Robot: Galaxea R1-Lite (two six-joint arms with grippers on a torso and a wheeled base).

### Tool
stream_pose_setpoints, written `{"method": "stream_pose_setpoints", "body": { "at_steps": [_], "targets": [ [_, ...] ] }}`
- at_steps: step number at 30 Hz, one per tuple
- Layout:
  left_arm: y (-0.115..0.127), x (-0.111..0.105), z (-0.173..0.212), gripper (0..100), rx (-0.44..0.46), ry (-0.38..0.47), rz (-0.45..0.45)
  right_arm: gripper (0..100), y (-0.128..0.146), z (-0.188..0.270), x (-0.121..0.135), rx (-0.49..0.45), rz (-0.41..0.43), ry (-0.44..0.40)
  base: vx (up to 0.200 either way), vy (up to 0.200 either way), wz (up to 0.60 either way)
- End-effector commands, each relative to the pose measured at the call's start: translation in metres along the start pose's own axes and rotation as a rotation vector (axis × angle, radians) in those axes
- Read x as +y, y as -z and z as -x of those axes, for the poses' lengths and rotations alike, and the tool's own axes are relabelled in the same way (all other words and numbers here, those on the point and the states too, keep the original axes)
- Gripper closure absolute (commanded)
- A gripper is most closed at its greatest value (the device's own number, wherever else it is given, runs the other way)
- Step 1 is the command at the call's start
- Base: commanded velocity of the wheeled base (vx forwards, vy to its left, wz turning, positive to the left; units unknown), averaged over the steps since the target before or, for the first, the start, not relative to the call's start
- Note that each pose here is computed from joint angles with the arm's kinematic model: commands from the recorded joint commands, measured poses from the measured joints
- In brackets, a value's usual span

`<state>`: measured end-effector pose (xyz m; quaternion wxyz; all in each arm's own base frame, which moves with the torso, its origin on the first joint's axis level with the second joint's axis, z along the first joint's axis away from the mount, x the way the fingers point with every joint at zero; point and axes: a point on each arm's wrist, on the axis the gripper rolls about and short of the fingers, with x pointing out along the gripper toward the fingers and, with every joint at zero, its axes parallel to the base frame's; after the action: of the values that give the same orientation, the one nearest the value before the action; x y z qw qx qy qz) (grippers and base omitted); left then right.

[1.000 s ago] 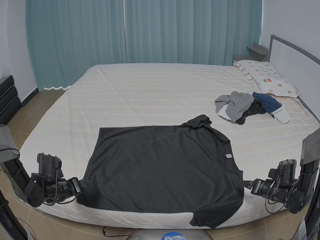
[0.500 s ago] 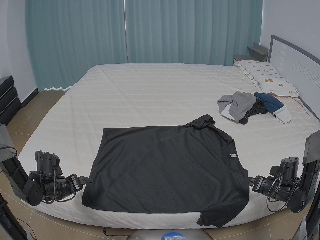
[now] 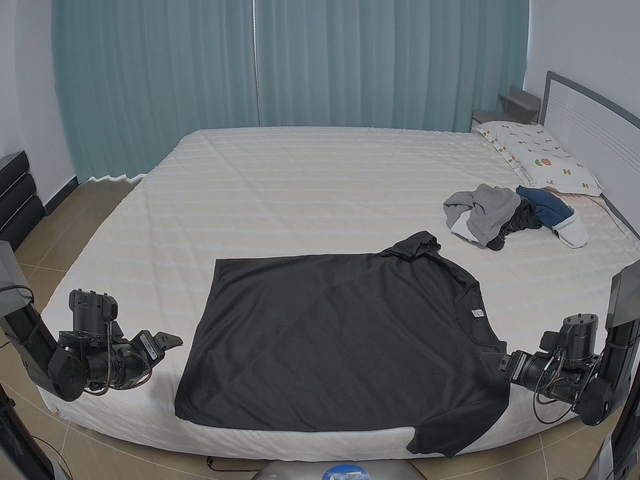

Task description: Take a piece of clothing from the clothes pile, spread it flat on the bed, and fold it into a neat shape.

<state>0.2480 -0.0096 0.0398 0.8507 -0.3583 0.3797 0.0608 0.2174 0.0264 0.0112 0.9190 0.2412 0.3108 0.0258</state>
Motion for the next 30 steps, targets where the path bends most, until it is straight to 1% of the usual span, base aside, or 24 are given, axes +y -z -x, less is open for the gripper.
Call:
{"method": "stream_pose_setpoints", "body": {
  "at_steps": [1,3,11,16,30],
  "targets": [
    [-0.002,-0.002,-0.002,0,-0.003,0.009,0.000,0,0.000,0.000,0.000,0.001,0.001,-0.002,0.200,0.000,0.00],
    [-0.002,-0.002,-0.003,0,0.000,0.010,0.002,0,0.000,0.000,0.001,0.002,0.001,-0.003,0.200,0.000,0.00],
    [-0.009,-0.004,-0.013,0,-0.011,0.008,0.009,0,0.000,0.000,0.001,0.001,0.001,-0.004,0.000,0.000,0.00],
    [-0.013,-0.007,-0.017,0,-0.026,0.014,0.064,0,0.000,0.000,0.001,-0.003,0.001,-0.006,0.000,0.000,0.00],
    [-0.012,-0.005,-0.020,0,-0.019,0.004,0.070,0,0.001,0.000,0.001,-0.001,0.002,-0.007,0.000,0.000,0.00]
  ]
}}
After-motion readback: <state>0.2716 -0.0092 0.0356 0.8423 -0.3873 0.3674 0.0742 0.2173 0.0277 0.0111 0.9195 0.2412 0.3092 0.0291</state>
